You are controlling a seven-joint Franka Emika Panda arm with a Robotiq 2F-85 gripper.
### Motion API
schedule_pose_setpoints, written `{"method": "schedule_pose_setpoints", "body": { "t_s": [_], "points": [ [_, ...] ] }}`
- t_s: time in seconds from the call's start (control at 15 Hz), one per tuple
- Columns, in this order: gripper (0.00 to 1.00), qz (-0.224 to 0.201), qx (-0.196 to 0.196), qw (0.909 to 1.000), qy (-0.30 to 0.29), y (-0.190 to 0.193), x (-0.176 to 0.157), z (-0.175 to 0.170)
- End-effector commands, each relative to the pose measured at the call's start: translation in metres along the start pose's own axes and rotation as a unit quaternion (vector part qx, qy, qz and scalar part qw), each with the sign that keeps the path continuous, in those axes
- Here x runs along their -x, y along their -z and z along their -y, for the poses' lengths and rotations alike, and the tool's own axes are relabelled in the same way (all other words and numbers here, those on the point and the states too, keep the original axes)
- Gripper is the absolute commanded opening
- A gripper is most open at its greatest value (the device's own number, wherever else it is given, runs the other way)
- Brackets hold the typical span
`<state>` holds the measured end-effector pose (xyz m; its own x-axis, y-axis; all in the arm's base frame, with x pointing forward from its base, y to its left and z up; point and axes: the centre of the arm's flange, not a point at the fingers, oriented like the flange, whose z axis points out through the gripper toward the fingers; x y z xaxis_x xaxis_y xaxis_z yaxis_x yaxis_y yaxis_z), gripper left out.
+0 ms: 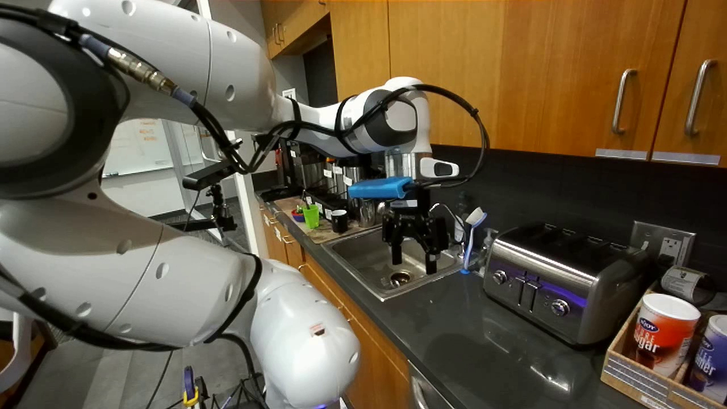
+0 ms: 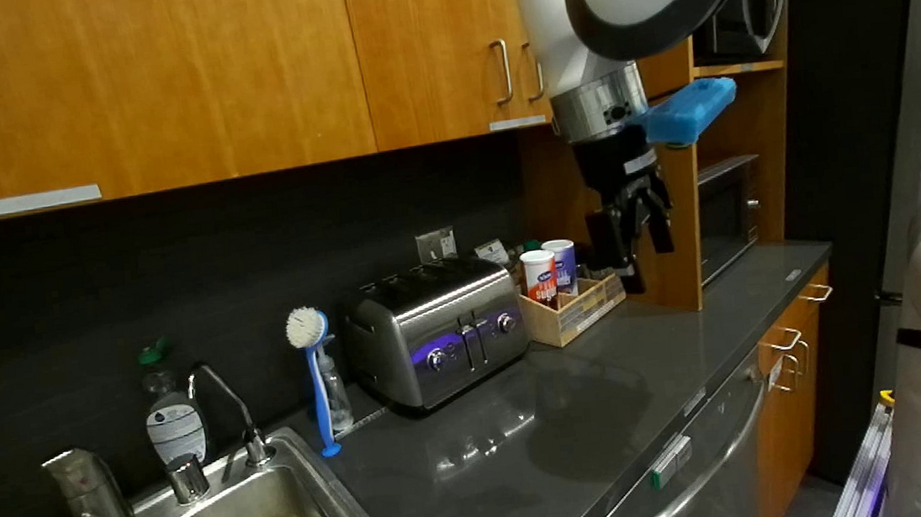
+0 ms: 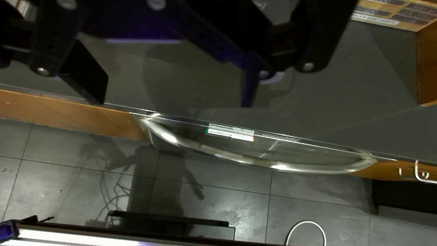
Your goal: Open the right door of the cabinet above the sink.
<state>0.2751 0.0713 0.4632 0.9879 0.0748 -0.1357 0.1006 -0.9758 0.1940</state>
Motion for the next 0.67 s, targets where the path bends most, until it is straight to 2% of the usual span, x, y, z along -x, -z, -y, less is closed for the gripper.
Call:
{"method": "schedule_pose_setpoints", "body": {
  "t_s": [0.0, 0.27, 0.4, 0.6],
  "points": [
    [1.00, 0.000, 0.000, 1.0000, 0.000, 0.000, 0.000, 0.000],
    [1.00, 0.000, 0.000, 1.0000, 0.000, 0.000, 0.000, 0.000],
    [1.00, -0.007, -0.008, 0.9999, 0.003, 0.006, -0.004, 0.019],
    [1.00, -0.031, -0.052, 0.9981, 0.016, 0.028, -0.009, 0.074]
  ]
}}
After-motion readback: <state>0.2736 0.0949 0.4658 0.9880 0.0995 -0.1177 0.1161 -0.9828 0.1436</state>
